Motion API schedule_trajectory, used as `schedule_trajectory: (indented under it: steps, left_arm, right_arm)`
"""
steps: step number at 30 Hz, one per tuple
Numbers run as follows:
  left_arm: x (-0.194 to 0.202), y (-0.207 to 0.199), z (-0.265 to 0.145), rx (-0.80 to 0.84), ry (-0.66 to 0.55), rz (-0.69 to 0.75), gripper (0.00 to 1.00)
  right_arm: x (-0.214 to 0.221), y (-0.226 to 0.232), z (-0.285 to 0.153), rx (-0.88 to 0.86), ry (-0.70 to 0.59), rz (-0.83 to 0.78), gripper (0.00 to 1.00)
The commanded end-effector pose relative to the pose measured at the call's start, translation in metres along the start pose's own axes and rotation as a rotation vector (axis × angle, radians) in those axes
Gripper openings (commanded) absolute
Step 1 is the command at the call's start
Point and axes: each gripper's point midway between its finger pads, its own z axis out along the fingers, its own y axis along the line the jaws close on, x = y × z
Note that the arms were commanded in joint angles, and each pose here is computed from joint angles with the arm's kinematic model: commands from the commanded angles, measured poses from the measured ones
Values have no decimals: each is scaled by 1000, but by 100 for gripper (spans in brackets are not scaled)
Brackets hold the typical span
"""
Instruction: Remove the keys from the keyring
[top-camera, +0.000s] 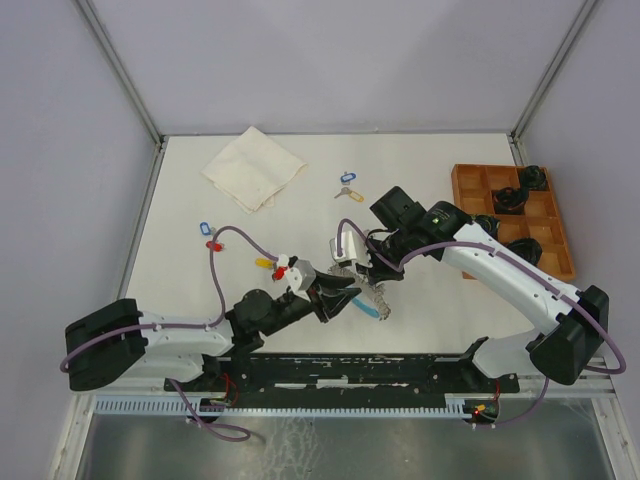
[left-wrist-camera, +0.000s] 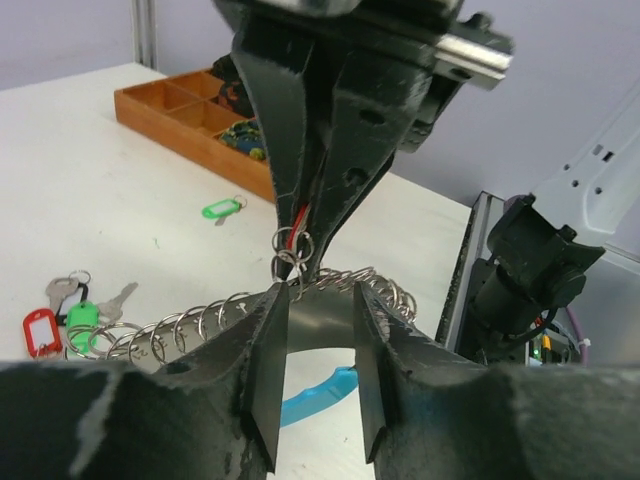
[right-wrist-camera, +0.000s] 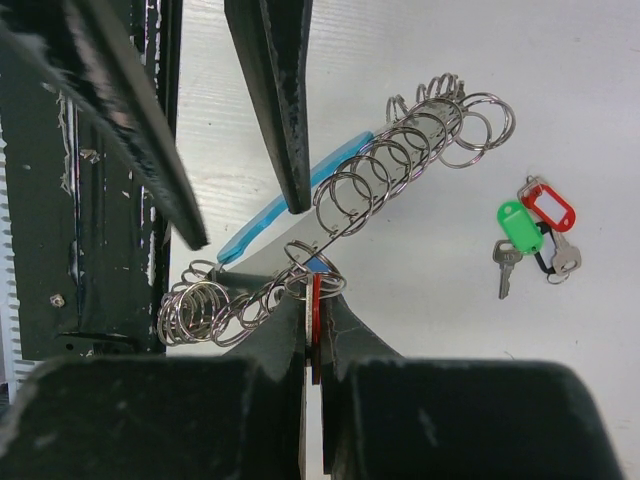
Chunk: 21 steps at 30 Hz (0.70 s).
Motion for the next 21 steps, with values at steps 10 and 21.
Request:
schedule_trajectory:
  steps: [10, 21]
  left_arm:
    - [1, 15, 27, -102, 1, -66, 28]
    - [9, 29, 27, -178, 30, -25, 27]
  right_arm:
    - [-18, -6, -8, 25, -63, -21, 1]
    - [-20, -4, -9, 18, -72, -25, 1]
